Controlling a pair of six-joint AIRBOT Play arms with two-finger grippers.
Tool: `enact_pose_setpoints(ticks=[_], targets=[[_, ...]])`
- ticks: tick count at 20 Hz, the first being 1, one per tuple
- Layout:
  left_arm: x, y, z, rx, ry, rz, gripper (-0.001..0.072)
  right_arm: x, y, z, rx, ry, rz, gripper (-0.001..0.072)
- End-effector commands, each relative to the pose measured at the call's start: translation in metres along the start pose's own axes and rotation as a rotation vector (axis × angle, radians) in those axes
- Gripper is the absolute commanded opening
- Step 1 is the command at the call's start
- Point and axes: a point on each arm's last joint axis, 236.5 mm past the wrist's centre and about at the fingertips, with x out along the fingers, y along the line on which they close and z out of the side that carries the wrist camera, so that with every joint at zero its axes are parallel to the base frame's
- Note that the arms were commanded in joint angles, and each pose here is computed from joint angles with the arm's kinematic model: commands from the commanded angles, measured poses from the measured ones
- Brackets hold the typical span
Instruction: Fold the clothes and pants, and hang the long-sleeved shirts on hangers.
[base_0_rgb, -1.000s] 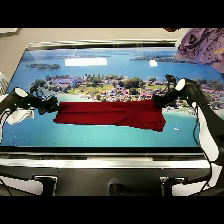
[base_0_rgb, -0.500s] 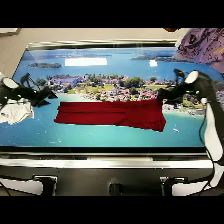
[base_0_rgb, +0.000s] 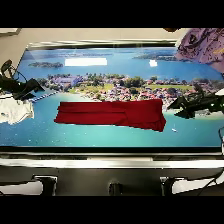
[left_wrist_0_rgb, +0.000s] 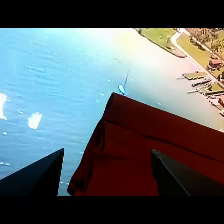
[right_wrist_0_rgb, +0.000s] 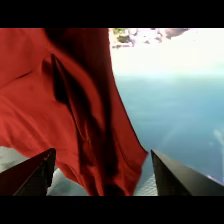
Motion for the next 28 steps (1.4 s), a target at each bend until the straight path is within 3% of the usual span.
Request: enact_pose_setpoints(ticks=[1, 12, 14, 17, 19, 20, 23, 28], targets=[[-0.004, 0.002, 0.0, 0.002, 0.0, 0.009, 0.0618, 0.023, -0.003, 0.002, 0.032, 0.006, 0.122, 0.0677], [-0.002, 0.002, -0.001, -0.043, 0.003, 0.009, 0.0618, 0.078, 0.021, -0.007, -0.003, 0.106, 0.204, 0.0646], [-0.002, 0.002, -0.001, -0.043, 0.003, 0.009, 0.0618, 0.096, 0.035, -0.015, -0.046, 0.14, 0.174, 0.052], [-0.002, -0.004, -0.001, -0.052, 0.005, -0.015, 0.0617, 0.107, 0.049, -0.024, -0.08, 0.168, 0.142, 0.0046], [-0.001, -0.018, -0.003, -0.057, 0.01, -0.06, 0.0595, 0.094, 0.053, -0.018, -0.074, 0.123, 0.093, 0.0024], [0.001, -0.027, -0.005, -0.046, 0.016, -0.074, 0.0557, 0.081, 0.055, -0.014, -0.077, 0.091, 0.052, 0.0023], [0.019, -0.071, -0.026, 0.028, 0.074, -0.118, 0.0027, 0.028, 0.06, -0.011, -0.091, 0.021, -0.098, 0.0023], [0.081, -0.203, -0.09, 0.074, 0.176, -0.298, 0.0017, -0.055, 0.066, -0.014, -0.104, -0.098, -0.313, 0.0023]])
